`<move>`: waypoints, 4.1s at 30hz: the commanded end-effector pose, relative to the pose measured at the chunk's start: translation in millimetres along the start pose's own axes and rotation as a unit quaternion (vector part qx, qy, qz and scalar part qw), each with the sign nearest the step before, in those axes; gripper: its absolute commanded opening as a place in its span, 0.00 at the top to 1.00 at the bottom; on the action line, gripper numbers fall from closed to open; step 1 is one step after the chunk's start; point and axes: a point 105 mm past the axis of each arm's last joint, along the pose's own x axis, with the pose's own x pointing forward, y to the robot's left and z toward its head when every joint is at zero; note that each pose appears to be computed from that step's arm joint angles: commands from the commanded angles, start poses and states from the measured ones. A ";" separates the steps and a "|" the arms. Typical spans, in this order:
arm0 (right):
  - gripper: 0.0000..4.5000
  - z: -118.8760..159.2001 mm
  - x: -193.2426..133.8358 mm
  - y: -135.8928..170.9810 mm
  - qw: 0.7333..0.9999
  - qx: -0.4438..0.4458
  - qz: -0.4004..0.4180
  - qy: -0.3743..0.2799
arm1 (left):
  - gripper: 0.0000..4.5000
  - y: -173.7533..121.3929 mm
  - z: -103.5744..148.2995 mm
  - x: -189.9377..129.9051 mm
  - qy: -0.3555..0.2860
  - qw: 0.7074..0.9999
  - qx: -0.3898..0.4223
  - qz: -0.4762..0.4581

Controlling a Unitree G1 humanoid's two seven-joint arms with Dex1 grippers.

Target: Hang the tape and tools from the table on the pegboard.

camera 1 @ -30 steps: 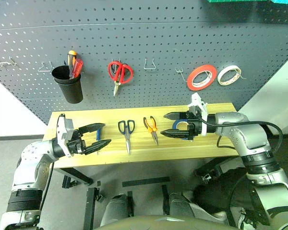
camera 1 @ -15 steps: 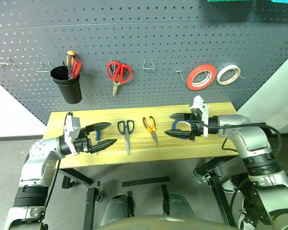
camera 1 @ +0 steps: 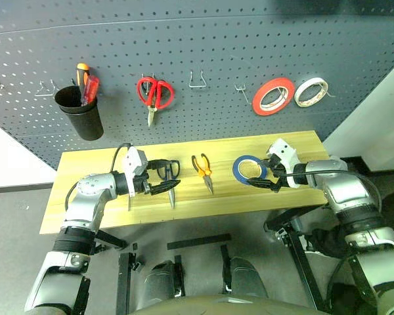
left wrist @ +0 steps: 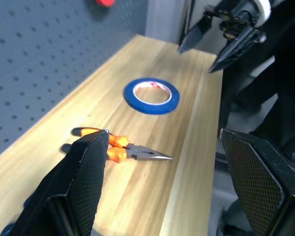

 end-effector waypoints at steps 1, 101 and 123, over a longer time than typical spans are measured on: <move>0.00 10.5 0.3 -10.8 1.000 -0.020 -0.014 0.006 | 0.15 4.7 -0.7 15.1 0.035 0.999 0.012 0.001; 0.10 157.4 -12.5 15.6 0.971 -0.189 0.004 -0.147 | 0.15 5.6 119.5 -48.6 -0.191 0.978 0.071 0.051; 0.00 123.0 68.9 43.1 0.990 0.135 -0.025 -0.013 | 0.15 30.2 14.4 -41.1 0.060 0.995 0.051 0.068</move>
